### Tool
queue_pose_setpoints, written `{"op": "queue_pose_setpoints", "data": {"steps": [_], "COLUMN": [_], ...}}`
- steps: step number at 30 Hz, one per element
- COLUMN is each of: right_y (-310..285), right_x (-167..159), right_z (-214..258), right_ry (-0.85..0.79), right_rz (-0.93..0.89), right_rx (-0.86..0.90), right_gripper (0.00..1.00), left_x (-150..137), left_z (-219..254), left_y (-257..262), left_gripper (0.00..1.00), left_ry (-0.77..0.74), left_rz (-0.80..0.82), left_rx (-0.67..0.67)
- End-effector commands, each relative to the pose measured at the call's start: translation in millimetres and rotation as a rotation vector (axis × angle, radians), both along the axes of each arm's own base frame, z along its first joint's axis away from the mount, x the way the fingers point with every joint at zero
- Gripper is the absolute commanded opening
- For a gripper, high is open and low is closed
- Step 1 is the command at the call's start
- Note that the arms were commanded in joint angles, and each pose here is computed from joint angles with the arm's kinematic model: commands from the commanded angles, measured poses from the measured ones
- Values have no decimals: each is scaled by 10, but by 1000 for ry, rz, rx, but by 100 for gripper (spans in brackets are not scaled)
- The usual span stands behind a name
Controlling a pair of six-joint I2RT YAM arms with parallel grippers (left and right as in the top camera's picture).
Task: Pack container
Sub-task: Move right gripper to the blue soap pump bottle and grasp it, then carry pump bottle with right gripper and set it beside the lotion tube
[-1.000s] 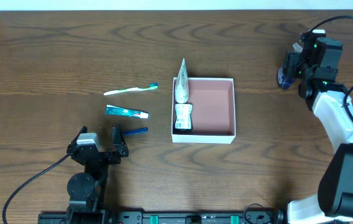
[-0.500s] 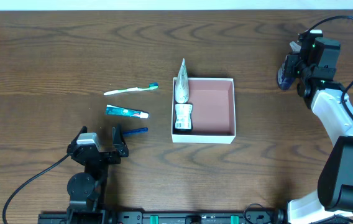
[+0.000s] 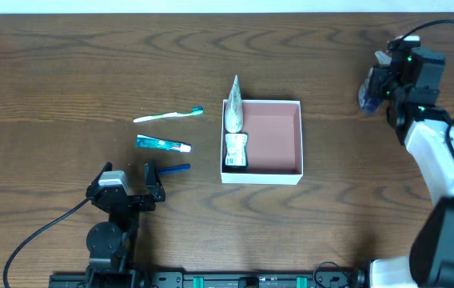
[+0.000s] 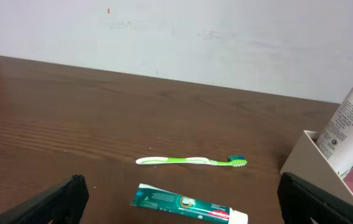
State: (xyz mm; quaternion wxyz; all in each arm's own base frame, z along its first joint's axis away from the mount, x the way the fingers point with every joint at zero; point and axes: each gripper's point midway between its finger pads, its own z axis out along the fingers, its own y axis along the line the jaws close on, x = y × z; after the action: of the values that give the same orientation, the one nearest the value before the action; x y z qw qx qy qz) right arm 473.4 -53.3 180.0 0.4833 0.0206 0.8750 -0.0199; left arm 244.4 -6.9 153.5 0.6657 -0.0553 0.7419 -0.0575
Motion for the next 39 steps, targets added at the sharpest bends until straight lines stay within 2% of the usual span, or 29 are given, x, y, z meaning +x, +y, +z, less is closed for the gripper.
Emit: {"op": "queue_pose_setpoints", "data": {"steps": [1,7,10,16,24,39], "right_y": [119,431,595,1015,1594,2300], "right_x": [-75,-307,-424,-541,-622,-747], "right_z": [667,1021,1106,1166,1088,627], "right_ry": [-157,-202,-182,-124,-63,26], "right_rz": [46,137,148,248,307,240], "right_rx": [43,228,404,606,611,415], "right_gripper": [14,14,22,22,24,22], "left_x": [-7,-7,-7,-7,-7,-7], "left_z": [-177,-177,-177,-177,-177,-177], "left_y": [32,32,32,32,32,32], "left_gripper": [98,98,98,98,98,98], "left_ry": [51,51,51,51,51,51], "left_rz": [14,14,14,14,14,14], "left_rx": [21,21,21,21,21,21]}}
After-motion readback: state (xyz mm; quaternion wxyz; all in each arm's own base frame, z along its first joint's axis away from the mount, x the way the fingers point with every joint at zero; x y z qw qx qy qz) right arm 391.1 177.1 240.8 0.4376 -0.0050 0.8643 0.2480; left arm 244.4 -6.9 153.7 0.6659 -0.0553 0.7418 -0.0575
